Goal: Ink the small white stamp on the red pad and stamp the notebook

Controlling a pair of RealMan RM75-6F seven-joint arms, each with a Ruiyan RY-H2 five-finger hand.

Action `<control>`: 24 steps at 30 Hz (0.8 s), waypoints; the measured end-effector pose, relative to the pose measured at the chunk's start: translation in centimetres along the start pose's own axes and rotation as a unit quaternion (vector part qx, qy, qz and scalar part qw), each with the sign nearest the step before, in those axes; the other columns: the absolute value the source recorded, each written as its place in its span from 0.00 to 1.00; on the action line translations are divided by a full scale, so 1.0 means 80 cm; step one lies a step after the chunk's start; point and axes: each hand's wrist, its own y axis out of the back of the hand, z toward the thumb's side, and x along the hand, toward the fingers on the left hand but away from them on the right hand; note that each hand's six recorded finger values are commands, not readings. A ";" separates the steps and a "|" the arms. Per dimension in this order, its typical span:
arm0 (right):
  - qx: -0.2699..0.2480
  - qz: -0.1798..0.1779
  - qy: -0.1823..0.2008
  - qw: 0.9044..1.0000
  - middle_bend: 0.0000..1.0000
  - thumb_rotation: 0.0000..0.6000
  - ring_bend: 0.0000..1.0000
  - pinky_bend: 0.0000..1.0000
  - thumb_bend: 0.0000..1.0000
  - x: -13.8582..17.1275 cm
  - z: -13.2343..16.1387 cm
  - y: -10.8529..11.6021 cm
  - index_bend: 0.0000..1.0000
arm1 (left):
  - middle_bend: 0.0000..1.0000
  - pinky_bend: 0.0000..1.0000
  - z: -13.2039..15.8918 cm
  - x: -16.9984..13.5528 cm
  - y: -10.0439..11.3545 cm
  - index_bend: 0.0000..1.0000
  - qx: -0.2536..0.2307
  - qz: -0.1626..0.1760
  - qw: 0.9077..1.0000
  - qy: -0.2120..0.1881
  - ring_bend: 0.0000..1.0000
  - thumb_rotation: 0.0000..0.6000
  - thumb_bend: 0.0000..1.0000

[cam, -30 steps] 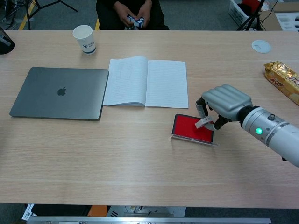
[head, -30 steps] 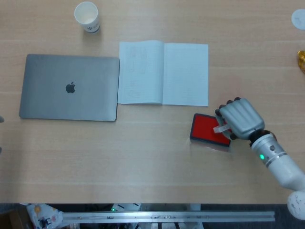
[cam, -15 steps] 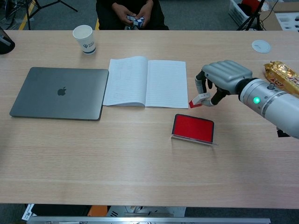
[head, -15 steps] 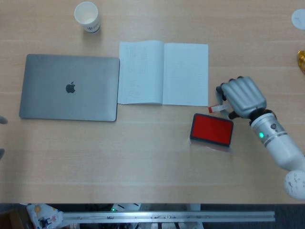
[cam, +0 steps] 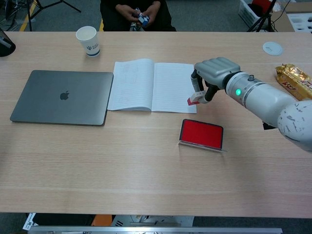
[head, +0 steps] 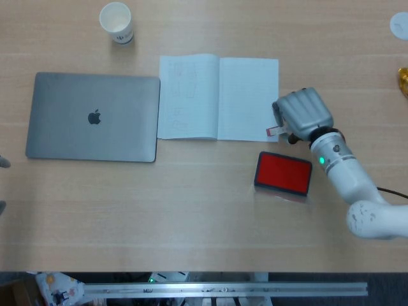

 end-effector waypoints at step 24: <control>-0.028 0.039 -0.029 0.998 0.59 1.00 0.51 0.42 0.61 -0.045 0.021 -0.007 0.67 | 0.26 0.26 0.002 0.007 -0.004 0.32 0.011 -0.025 1.000 0.000 0.27 1.00 0.18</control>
